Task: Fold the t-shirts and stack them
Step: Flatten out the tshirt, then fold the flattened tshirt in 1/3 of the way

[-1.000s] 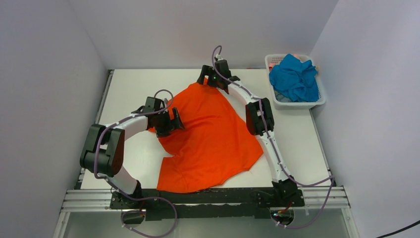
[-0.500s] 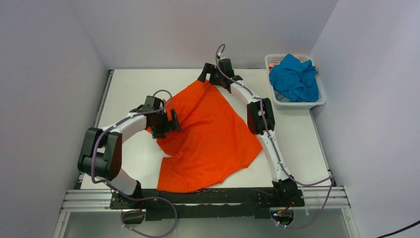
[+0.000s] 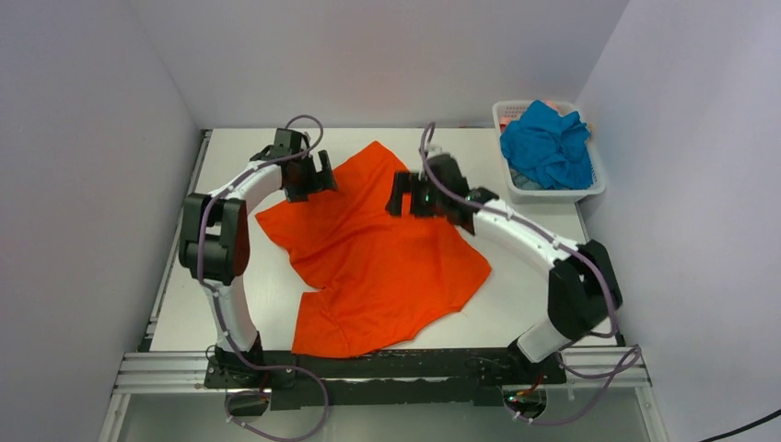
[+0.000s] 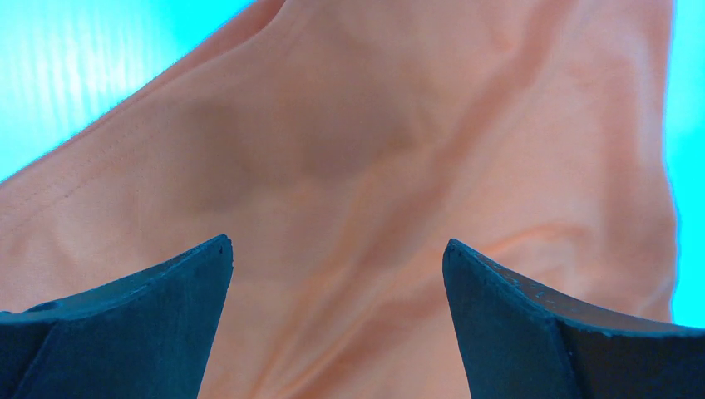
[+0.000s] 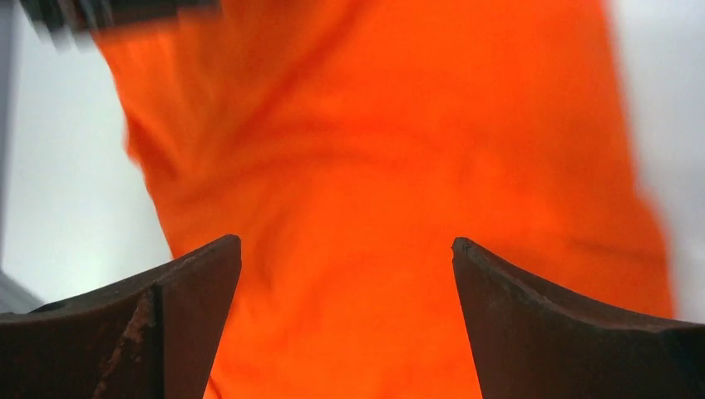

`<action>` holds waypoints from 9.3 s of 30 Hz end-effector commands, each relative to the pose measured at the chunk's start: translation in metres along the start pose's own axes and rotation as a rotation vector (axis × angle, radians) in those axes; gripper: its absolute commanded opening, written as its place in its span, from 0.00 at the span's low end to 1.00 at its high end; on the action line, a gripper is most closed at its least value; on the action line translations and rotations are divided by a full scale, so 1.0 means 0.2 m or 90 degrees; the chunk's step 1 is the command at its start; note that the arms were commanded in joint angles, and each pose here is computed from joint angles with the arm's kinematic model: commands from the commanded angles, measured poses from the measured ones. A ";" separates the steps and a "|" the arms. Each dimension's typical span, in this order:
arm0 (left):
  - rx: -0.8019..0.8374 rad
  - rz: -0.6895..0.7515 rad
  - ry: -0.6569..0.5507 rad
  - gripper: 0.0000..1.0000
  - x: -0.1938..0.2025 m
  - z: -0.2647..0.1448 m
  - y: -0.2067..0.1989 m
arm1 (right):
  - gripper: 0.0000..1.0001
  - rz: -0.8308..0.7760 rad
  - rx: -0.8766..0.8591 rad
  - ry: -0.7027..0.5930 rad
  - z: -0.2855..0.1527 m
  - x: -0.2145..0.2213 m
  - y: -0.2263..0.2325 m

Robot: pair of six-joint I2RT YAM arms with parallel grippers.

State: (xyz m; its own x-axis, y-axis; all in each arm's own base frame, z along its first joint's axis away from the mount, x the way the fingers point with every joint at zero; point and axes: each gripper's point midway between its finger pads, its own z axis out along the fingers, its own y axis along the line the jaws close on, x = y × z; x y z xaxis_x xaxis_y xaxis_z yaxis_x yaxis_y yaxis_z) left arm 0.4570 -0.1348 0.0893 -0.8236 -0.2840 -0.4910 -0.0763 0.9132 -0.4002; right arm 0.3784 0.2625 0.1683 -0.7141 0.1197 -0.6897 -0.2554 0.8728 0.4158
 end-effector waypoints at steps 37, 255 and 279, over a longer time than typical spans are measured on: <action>-0.087 -0.049 0.040 0.99 0.58 -0.33 0.17 | 1.00 0.001 0.254 -0.010 0.29 -0.39 -0.77; 0.056 -0.043 -0.017 0.99 -0.03 -0.28 0.14 | 1.00 0.170 0.140 0.030 -0.25 0.29 -0.50; -0.028 -0.145 0.091 0.99 0.01 0.18 0.48 | 1.00 0.233 0.229 0.133 0.31 0.29 -1.12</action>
State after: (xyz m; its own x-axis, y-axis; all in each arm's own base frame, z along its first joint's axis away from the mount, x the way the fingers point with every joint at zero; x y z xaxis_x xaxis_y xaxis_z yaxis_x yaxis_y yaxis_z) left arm 0.4539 -0.0720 0.0406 -0.8601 -0.4289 -0.2760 -0.2627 0.8365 -0.4809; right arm 0.4256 0.1120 0.0313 -0.7841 0.4317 -0.4458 0.2690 0.8838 0.3827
